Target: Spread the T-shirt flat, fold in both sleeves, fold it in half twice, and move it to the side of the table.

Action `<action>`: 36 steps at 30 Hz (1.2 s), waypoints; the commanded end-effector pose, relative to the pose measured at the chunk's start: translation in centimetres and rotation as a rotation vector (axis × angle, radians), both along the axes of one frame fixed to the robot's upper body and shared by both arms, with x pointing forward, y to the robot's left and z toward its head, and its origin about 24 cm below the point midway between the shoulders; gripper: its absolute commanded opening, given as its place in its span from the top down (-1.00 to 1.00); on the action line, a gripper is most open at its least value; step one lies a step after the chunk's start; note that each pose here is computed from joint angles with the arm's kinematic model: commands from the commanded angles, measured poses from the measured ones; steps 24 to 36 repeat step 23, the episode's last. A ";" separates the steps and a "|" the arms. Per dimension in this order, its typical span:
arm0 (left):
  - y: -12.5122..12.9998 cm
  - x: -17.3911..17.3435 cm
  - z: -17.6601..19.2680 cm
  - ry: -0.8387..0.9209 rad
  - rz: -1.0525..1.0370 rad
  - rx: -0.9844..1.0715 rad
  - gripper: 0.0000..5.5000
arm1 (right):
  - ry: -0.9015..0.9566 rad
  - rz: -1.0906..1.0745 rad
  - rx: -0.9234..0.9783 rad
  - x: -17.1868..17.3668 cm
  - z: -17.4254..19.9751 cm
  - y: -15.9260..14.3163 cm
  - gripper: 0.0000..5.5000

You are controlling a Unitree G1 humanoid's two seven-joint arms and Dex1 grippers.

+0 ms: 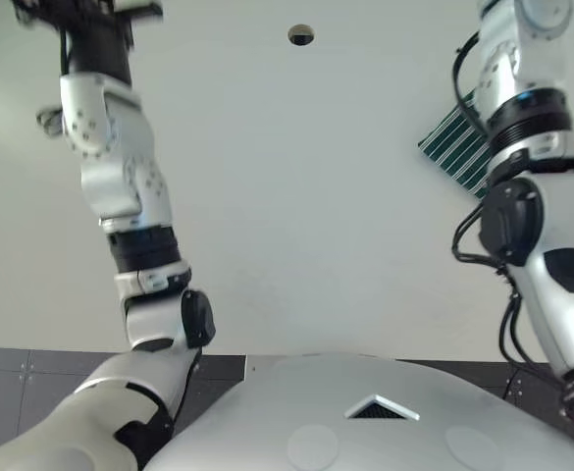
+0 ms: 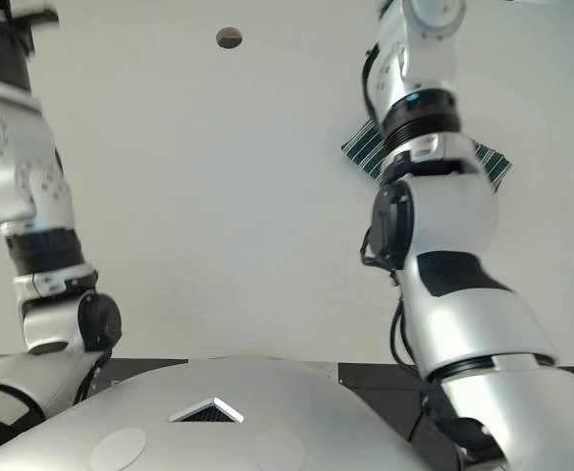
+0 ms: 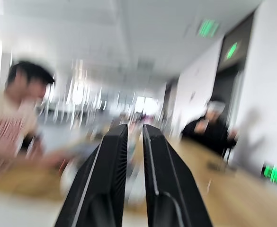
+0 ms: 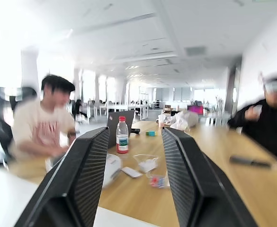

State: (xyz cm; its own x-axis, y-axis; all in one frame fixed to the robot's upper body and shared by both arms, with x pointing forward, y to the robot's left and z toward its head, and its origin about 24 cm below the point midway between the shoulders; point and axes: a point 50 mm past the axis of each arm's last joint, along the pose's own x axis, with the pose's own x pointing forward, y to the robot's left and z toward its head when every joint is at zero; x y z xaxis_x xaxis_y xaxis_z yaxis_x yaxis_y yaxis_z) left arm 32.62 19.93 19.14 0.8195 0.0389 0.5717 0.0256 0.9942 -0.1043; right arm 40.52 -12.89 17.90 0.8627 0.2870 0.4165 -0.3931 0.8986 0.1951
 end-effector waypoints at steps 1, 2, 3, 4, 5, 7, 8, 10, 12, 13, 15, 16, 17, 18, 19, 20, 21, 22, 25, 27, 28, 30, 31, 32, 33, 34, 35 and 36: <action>-1.7 -1.2 0.4 -0.179 -0.088 0.000 0.79 | -0.022 0.046 0.007 -0.7 -0.2 1.8 0.25; -2.2 -1.1 0.3 -0.194 -0.113 0.014 0.79 | -0.038 0.056 0.000 -0.9 -0.1 2.0 0.25; -2.5 -1.0 0.2 -0.200 -0.117 0.025 0.79 | -0.026 0.072 -0.015 -0.9 -0.1 2.0 0.25; -2.7 -0.7 -0.1 -0.194 -0.108 0.045 0.79 | -0.024 0.073 -0.014 -0.9 0.1 1.6 0.25; -2.7 -0.3 -0.4 -0.184 -0.098 0.048 0.79 | -0.031 0.072 -0.011 -0.8 0.5 1.1 0.25; -2.5 0.6 -0.7 -0.165 -0.090 0.025 0.79 | -0.088 0.050 0.011 -1.1 1.7 -0.1 0.25; -2.5 0.9 -0.8 -0.161 -0.090 0.022 0.79 | -0.111 0.047 0.016 -1.4 2.1 -0.4 0.25; -2.6 1.2 -1.0 -0.161 -0.090 0.025 0.79 | -0.133 0.053 0.017 -1.7 2.4 -0.3 0.25; -2.8 1.3 -1.2 -0.162 -0.094 0.035 0.79 | -0.136 0.062 0.009 -1.9 2.3 0.0 0.25; -3.0 1.4 -1.3 -0.162 -0.098 0.039 0.79 | -0.131 0.068 0.005 -1.9 2.1 0.1 0.25; -3.8 1.8 -1.5 -0.157 -0.116 0.044 0.79 | -0.120 0.065 0.001 -2.0 1.8 -0.5 0.25; -4.2 2.0 -1.6 -0.154 -0.125 0.045 0.79 | -0.120 0.056 0.000 -2.0 1.7 -0.9 0.25; -4.5 2.1 -1.7 -0.152 -0.132 0.046 0.79 | -0.120 0.048 -0.002 -2.1 1.7 -1.3 0.25; -4.7 2.2 -1.7 -0.151 -0.136 0.046 0.79 | -0.122 0.042 -0.004 -2.1 1.7 -1.6 0.25; -5.0 2.3 -1.8 -0.149 -0.140 0.045 0.79 | -0.124 0.038 -0.005 -2.2 1.7 -1.9 0.25; -5.2 2.4 -1.9 -0.148 -0.142 0.044 0.79 | -0.125 0.037 -0.007 -2.3 1.6 -2.1 0.25; -5.5 2.4 -2.0 -0.147 -0.142 0.044 0.79 | -0.129 0.038 -0.009 -2.4 1.6 -2.4 0.25; -5.7 2.5 -2.1 -0.147 -0.144 0.043 0.79 | -0.133 0.037 -0.010 -2.5 1.6 -2.6 0.25; -5.9 2.6 -2.2 -0.146 -0.147 0.043 0.79 | -0.136 0.034 -0.012 -2.5 1.7 -2.9 0.25; -5.9 2.6 -2.2 -0.146 -0.147 0.043 0.79 | -0.136 0.034 -0.012 -2.5 1.7 -2.9 0.25; -5.9 2.6 -2.2 -0.146 -0.147 0.043 0.79 | -0.136 0.034 -0.012 -2.5 1.7 -2.9 0.25; -5.9 2.6 -2.2 -0.146 -0.147 0.043 0.79 | -0.136 0.034 -0.012 -2.5 1.7 -2.9 0.25; -5.9 2.6 -2.2 -0.146 -0.147 0.043 0.79 | -0.136 0.034 -0.012 -2.5 1.7 -2.9 0.25; -5.9 2.6 -2.2 -0.146 -0.147 0.043 0.79 | -0.136 0.034 -0.012 -2.5 1.7 -2.9 0.25; -5.9 2.6 -2.2 -0.146 -0.147 0.043 0.79 | -0.136 0.034 -0.012 -2.5 1.7 -2.9 0.25; -5.9 2.6 -2.2 -0.146 -0.147 0.043 0.79 | -0.136 0.034 -0.012 -2.5 1.7 -2.9 0.25; -5.9 2.6 -2.2 -0.146 -0.147 0.043 0.79 | -0.136 0.034 -0.012 -2.5 1.7 -2.9 0.25; -5.9 2.6 -2.2 -0.146 -0.147 0.043 0.79 | -0.136 0.034 -0.012 -2.5 1.7 -2.9 0.25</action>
